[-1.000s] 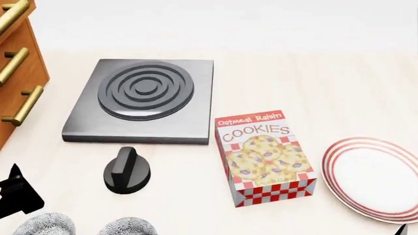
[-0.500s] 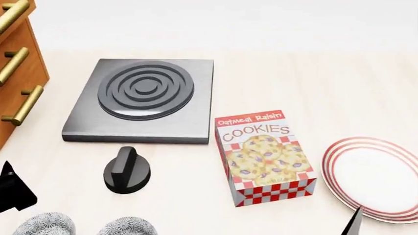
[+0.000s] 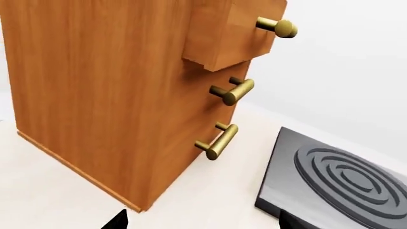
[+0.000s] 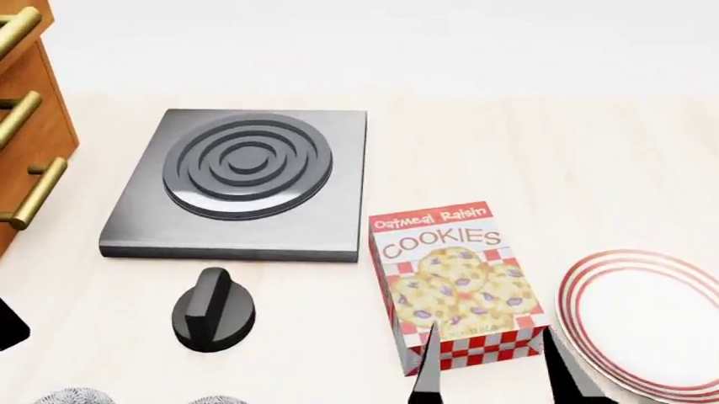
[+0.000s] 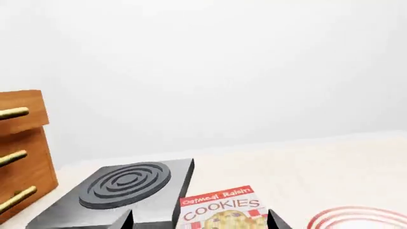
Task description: Pick the akita bowl from table center and place it on the plate.
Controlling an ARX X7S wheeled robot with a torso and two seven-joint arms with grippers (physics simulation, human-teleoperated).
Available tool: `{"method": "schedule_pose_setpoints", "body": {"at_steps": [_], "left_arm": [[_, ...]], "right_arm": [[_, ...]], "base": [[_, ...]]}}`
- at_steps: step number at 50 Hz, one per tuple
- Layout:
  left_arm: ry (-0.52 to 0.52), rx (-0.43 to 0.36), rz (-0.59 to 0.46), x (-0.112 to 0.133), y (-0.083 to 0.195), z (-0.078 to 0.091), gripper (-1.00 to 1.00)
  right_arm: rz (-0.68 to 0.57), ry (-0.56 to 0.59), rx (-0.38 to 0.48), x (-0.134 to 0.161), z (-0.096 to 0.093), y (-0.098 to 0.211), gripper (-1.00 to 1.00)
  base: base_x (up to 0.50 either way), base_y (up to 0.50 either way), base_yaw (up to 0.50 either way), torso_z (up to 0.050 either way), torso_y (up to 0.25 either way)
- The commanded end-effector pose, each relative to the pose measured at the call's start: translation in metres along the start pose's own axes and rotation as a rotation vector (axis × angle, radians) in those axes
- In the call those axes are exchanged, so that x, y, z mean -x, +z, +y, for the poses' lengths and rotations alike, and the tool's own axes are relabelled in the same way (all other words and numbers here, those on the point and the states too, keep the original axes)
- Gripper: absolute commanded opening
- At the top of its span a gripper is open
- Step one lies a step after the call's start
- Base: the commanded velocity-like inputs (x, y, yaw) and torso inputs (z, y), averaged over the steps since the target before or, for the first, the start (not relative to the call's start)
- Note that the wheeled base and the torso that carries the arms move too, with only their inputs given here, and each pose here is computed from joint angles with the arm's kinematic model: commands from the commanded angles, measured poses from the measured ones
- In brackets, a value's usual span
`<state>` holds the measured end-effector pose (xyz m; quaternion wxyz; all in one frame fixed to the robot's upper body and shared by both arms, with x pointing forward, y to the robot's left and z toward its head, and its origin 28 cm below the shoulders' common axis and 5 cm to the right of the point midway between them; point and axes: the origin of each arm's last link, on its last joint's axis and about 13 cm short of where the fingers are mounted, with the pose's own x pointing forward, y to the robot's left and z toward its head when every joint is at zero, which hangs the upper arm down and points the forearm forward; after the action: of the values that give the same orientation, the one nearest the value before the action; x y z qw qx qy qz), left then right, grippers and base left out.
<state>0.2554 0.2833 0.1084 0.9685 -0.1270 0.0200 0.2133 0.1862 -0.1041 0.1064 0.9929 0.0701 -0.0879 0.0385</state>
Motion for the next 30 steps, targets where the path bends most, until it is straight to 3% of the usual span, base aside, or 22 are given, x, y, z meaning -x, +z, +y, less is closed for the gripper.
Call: {"method": "schedule_pose_setpoints", "body": {"at_steps": [1, 6, 11, 18, 24, 30], "left_arm": [[0.048, 0.043, -0.027, -0.005, -0.001, 0.012, 1.0], [0.067, 0.049, -0.036, -0.006, 0.001, 0.016, 1.0], [0.078, 0.057, -0.041, -0.005, 0.001, 0.018, 1.0], [0.076, 0.062, -0.044, -0.004, 0.001, 0.018, 1.0], [0.072, 0.061, -0.042, -0.003, 0.001, 0.017, 1.0], [0.077, 0.064, -0.044, -0.005, 0.001, 0.018, 1.0]], "right_arm": [[0.169, 0.291, -0.069, -0.027, 0.025, -0.007, 1.0], [0.265, 0.394, -0.099, -0.032, 0.032, -0.011, 1.0], [0.289, 0.42, -0.095, -0.032, 0.034, -0.009, 1.0], [0.402, 0.484, -0.235, -0.029, 0.035, -0.013, 1.0], [0.456, 0.476, -0.309, -0.037, 0.032, -0.016, 1.0], [0.48, 0.475, -0.301, -0.038, 0.032, -0.013, 1.0]], "base": [[0.0, 0.0, 0.0, 0.0, 0.0], [0.0, 0.0, 0.0, 0.0, 0.0], [0.0, 0.0, 0.0, 0.0, 0.0], [0.0, 0.0, 0.0, 0.0, 0.0], [0.0, 0.0, 0.0, 0.0, 0.0], [0.0, 0.0, 0.0, 0.0, 0.0]]}}
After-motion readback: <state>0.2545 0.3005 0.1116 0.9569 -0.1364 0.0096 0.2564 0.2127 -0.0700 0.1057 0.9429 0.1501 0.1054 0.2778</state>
